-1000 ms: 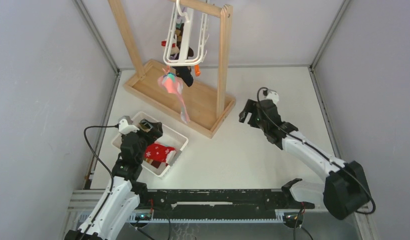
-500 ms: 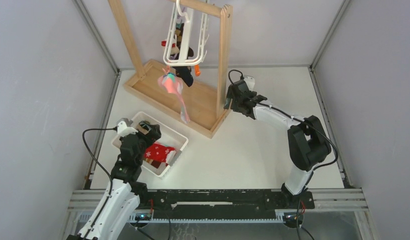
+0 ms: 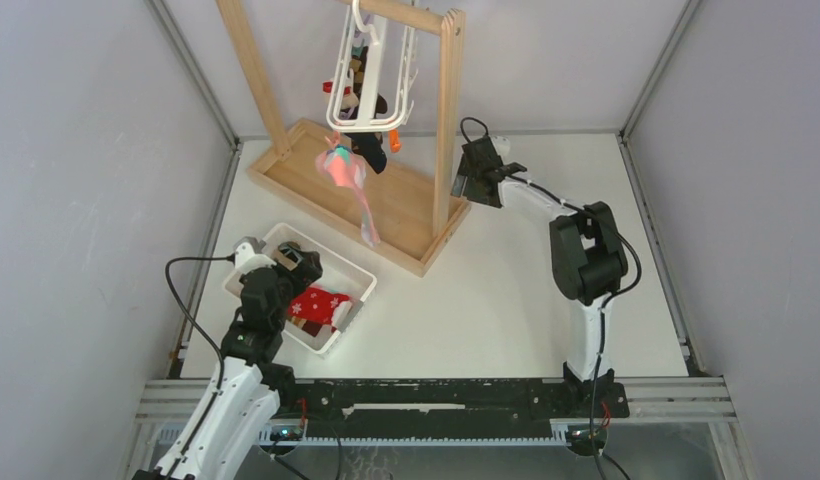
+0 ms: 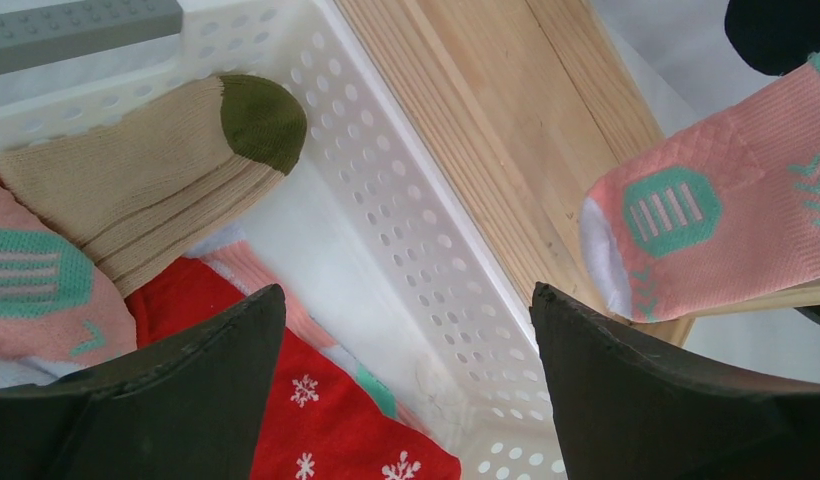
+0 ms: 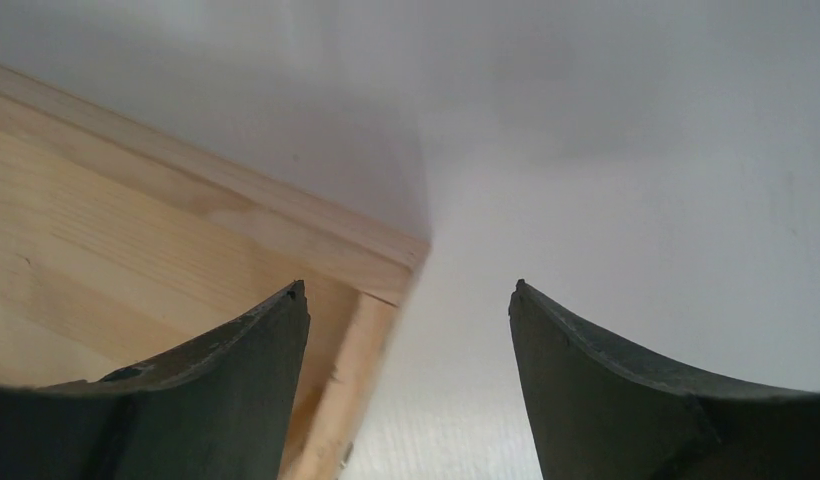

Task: Clip the socks to the hanger
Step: Move the clothesline to the center of the board.

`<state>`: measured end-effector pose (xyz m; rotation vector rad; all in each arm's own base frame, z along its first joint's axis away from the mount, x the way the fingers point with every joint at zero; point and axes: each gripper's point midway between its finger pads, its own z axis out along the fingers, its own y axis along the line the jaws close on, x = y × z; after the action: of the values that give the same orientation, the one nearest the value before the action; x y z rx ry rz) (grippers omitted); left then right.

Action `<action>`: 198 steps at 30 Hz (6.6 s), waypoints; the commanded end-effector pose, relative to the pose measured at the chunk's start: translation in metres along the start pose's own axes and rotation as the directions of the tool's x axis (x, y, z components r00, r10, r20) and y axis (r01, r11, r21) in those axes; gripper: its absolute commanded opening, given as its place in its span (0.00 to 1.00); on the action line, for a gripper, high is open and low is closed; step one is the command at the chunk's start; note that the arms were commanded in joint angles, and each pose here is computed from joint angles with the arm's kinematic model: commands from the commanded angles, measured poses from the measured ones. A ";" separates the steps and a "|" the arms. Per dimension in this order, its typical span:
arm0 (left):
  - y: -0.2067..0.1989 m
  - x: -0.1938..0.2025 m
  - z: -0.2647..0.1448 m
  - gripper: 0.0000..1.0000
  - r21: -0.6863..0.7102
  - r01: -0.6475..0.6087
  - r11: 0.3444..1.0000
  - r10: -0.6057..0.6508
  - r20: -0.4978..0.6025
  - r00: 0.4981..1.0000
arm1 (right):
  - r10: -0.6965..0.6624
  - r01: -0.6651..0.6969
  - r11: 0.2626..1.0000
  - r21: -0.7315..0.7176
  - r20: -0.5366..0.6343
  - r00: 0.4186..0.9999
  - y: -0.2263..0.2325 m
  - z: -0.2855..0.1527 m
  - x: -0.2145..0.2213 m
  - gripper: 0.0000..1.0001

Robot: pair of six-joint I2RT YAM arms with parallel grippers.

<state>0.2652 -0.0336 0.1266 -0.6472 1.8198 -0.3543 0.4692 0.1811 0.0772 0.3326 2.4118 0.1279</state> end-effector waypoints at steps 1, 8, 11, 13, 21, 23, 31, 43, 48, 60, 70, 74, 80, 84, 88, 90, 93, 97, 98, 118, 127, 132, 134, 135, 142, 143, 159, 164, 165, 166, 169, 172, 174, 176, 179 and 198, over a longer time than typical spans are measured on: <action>-0.026 -0.030 -0.006 0.96 0.050 0.031 0.998 -0.034 0.044 0.998 | -0.068 0.068 0.998 0.009 -0.022 0.997 0.016 0.011 -0.001 0.80; -0.024 -0.028 -0.005 0.95 0.042 0.026 0.999 -0.028 0.039 0.999 | -0.051 0.052 0.999 0.005 -0.095 0.994 0.009 0.031 0.020 0.67; -0.024 -0.025 -0.003 0.95 0.041 0.025 0.999 -0.026 0.029 0.999 | -0.028 0.031 0.999 0.018 -0.121 0.992 -0.003 0.037 0.028 0.58; -0.024 -0.023 -0.001 0.95 0.041 0.024 0.999 -0.025 0.022 0.999 | -0.008 0.012 1.000 0.026 -0.125 0.992 -0.011 0.038 0.031 0.49; -0.025 -0.019 0.001 0.95 0.047 0.030 0.998 -0.031 0.011 0.999 | 0.060 -0.055 0.997 0.047 -0.116 0.991 -0.042 0.030 0.029 0.20; -0.024 -0.018 0.001 0.95 0.048 0.031 0.998 -0.031 0.011 0.999 | 0.071 -0.066 0.996 0.052 -0.116 0.991 -0.049 0.029 0.029 0.16; -0.023 -0.015 0.002 0.95 0.053 0.033 0.998 -0.033 0.008 0.999 | 0.135 -0.123 0.987 0.100 -0.116 0.984 -0.085 0.027 0.032 0.07; -0.025 -0.013 0.005 0.95 0.067 0.031 0.997 -0.031 0.004 1.000 | 0.193 -0.180 0.973 0.143 -0.079 0.978 -0.110 0.015 0.027 0.00; -0.026 -0.011 0.006 0.95 0.070 0.029 0.997 -0.029 -0.001 1.000 | 0.280 -0.268 0.954 0.135 -0.081 0.956 -0.130 0.016 0.037 0.02; -0.077 -0.059 0.005 0.99 0.190 0.060 0.980 -0.074 0.066 0.995 | 0.252 -0.253 0.966 0.045 0.027 0.967 -0.118 -0.040 0.019 0.87; -0.122 -0.103 0.023 0.99 0.188 0.012 0.982 -0.023 0.057 0.998 | 0.265 -0.267 0.964 -0.003 0.144 0.953 -0.125 -0.104 0.043 0.81; -0.119 -0.096 0.028 0.98 0.188 0.024 0.982 -0.033 0.044 0.998 | 0.185 -0.188 0.982 0.002 0.163 0.969 -0.113 -0.119 0.056 0.79; -0.111 -0.080 0.028 0.98 0.184 0.042 0.982 -0.044 0.008 0.999 | 0.129 -0.128 0.992 -0.017 0.136 0.982 -0.091 -0.115 0.073 0.77; -0.101 -0.072 0.027 0.97 0.162 0.043 0.986 -0.044 0.006 0.999 | 0.121 -0.115 0.992 -0.056 0.113 0.986 -0.078 -0.110 0.078 0.75; -0.089 -0.074 0.034 0.98 0.085 0.029 0.996 -0.031 0.021 0.999 | 0.078 -0.074 0.996 -0.045 0.101 0.992 -0.062 -0.105 0.097 0.75; -0.086 -0.075 0.042 0.97 0.043 0.027 0.999 -0.027 0.012 1.000 | 0.061 -0.057 0.997 -0.043 0.084 0.995 -0.054 -0.099 0.108 0.75; -0.093 -0.076 0.056 0.96 0.016 0.019 1.000 -0.019 -0.021 1.000 | 0.054 -0.052 0.998 -0.044 0.055 0.997 -0.047 -0.089 0.115 0.74; -0.094 -0.075 0.078 0.96 -0.031 0.007 0.999 -0.008 -0.041 0.999 | 0.045 -0.045 0.997 -0.057 0.011 0.999 -0.038 -0.079 0.124 0.64; -0.091 -0.077 0.085 0.95 -0.059 -0.007 0.998 0.005 -0.037 0.999 | 0.044 -0.044 0.997 -0.058 0.000 0.999 -0.036 -0.077 0.127 0.60; -0.035 -0.085 0.212 0.84 -0.466 0.146 0.873 -0.196 -0.060 0.979 | -0.041 0.040 0.999 -0.036 -0.028 0.999 -0.029 -0.083 0.159 0.00; -0.029 -0.071 0.232 0.50 -0.522 0.190 0.831 -0.259 -0.061 0.964 | -0.043 0.040 0.997 -0.065 -0.034 0.999 -0.033 -0.092 0.163 0.00; -0.030 -0.055 0.226 0.24 -0.506 0.119 0.854 -0.210 -0.126 0.970 | 0.064 -0.071 0.994 -0.087 -0.086 0.994 -0.047 -0.080 0.158 0.00; -0.034 -0.054 0.216 0.18 -0.484 0.103 0.869 -0.186 -0.127 0.974 | 0.111 -0.118 0.990 -0.076 -0.096 0.989 -0.057 -0.073 0.151 0.00; -0.034 -0.053 0.211 0.14 -0.475 0.099 0.875 -0.177 -0.123 0.977 | 0.138 -0.144 0.987 -0.068 -0.095 0.986 -0.063 -0.070 0.145 0.00; -0.036 -0.034 0.173 0.08 -0.413 0.056 0.909 -0.124 -0.139 0.983 | 0.249 -0.249 0.968 -0.005 -0.019 0.968 -0.090 -0.056 0.098 0.00; -0.040 -0.032 0.167 0.09 -0.403 0.042 0.914 -0.105 -0.137 0.985 | 0.250 -0.250 0.968 0.015 -0.008 0.968 -0.093 -0.054 0.090 0.00; -0.086 -0.064 0.095 1.00 -0.339 -0.172 0.925 0.162 -0.057 0.985 | 0.090 -0.100 0.994 0.047 0.178 0.980 -0.063 -0.107 0.017 0.73; -0.084 -0.065 0.086 1.00 -0.335 -0.165 0.928 0.153 -0.062 0.986 | -0.054 0.066 0.997 -0.047 0.223 0.973 -0.031 -0.133 0.017 0.68; -0.080 -0.059 0.085 1.00 -0.335 -0.170 0.927 0.155 -0.071 0.985 | -0.097 0.116 0.991 -0.065 0.241 0.966 -0.021 -0.136 0.017 0.65; -0.077 -0.053 0.085 1.00 -0.328 -0.176 0.928 0.160 -0.075 0.984 | -0.145 0.174 0.980 -0.093 0.252 0.957 -0.008 -0.138 0.020 0.62; -0.065 -0.038 0.085 1.00 -0.345 -0.221 0.912 0.203 -0.089 0.975 | -0.139 0.186 0.964 -0.189 0.238 0.961 0.018 -0.139 0.025 0.58; -0.067 -0.018 0.079 1.00 -0.344 -0.278 0.897 0.263 -0.089 0.961 | -0.144 0.206 0.945 -0.254 0.242 0.959 0.037 -0.135 0.028 0.56; -0.079 -0.001 0.075 1.00 -0.294 -0.336 0.895 0.326 -0.083 0.942 | -0.177 0.242 0.939 -0.244 0.260 0.949 0.040 -0.132 0.029 0.56; -0.092 0.014 0.073 1.00 -0.235 -0.375 0.897 0.364 -0.093 0.927 | -0.193 0.252 0.942 -0.220 0.258 0.947 0.038 -0.128 0.033 0.57; -0.107 0.023 0.075 1.00 -0.177 -0.391 0.903 0.374 -0.124 0.919 | -0.212 0.268 0.935 -0.230 0.242 0.947 0.036 -0.120 0.043 0.58; -0.099 0.033 0.080 1.00 -0.205 -0.423 0.883 0.395 -0.165 0.904 | -0.570 0.589 0.802 -0.098 0.168 0.804 0.054 -0.070 0.101 0.59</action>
<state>0.3470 -0.1280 0.1087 -0.3689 2.1341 0.1112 0.3500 0.2499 0.0667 -0.3807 2.3177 0.0605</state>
